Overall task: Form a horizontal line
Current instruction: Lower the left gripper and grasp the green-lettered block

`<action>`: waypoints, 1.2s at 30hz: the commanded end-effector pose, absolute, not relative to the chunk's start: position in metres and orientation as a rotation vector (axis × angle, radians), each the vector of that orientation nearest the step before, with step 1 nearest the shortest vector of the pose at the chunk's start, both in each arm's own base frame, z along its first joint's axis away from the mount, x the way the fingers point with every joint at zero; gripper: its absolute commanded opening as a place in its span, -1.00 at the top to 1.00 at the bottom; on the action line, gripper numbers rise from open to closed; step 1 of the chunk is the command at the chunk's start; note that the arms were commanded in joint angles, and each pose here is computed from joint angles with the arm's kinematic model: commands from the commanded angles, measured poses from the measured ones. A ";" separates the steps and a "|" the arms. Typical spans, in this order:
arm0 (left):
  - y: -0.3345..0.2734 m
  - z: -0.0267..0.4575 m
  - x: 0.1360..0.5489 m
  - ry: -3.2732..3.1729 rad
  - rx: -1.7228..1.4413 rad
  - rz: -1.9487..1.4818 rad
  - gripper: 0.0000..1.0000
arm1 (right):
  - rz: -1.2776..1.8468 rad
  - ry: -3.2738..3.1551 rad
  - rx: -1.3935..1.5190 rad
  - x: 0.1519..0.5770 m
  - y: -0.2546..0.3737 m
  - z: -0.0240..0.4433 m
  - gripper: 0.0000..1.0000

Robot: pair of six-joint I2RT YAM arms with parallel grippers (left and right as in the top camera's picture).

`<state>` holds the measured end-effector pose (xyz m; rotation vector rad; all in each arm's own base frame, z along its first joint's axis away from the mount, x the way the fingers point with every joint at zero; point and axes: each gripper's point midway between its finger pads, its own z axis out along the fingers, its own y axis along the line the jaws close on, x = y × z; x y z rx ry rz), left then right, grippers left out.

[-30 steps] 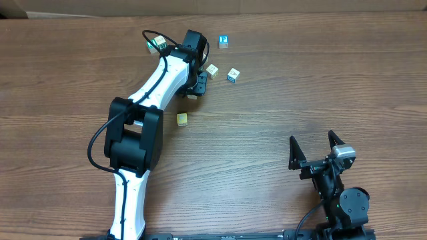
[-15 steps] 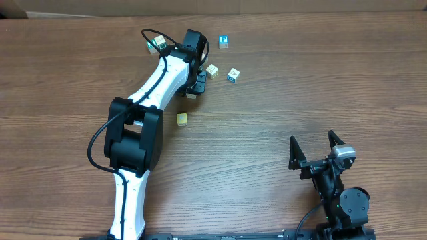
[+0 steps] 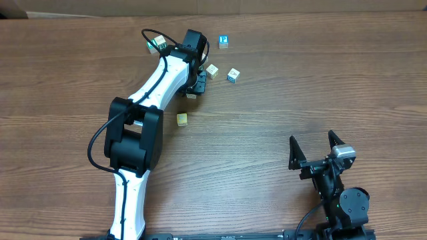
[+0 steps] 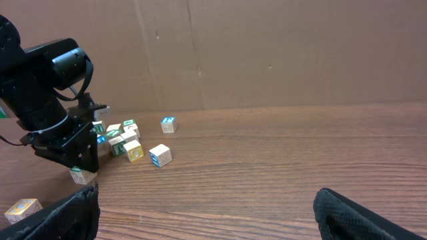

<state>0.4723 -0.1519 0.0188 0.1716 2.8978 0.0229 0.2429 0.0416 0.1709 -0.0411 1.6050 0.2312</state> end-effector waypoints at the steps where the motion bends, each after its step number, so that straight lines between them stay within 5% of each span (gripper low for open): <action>1: -0.152 0.021 0.473 2.892 0.142 0.023 0.22 | 0.239 1.600 -0.037 0.243 0.042 0.170 -1.00; 13: -0.153 0.029 0.474 2.877 0.141 0.016 0.17 | 0.239 1.600 -0.037 0.243 0.042 0.170 -1.00; 28: -0.152 0.035 0.471 2.879 0.130 0.015 0.43 | 0.239 1.600 -0.037 0.243 0.042 0.170 -1.00; 36: -0.152 0.084 0.471 2.803 0.081 -0.025 0.49 | 0.239 1.600 -0.038 0.243 0.042 0.170 -1.00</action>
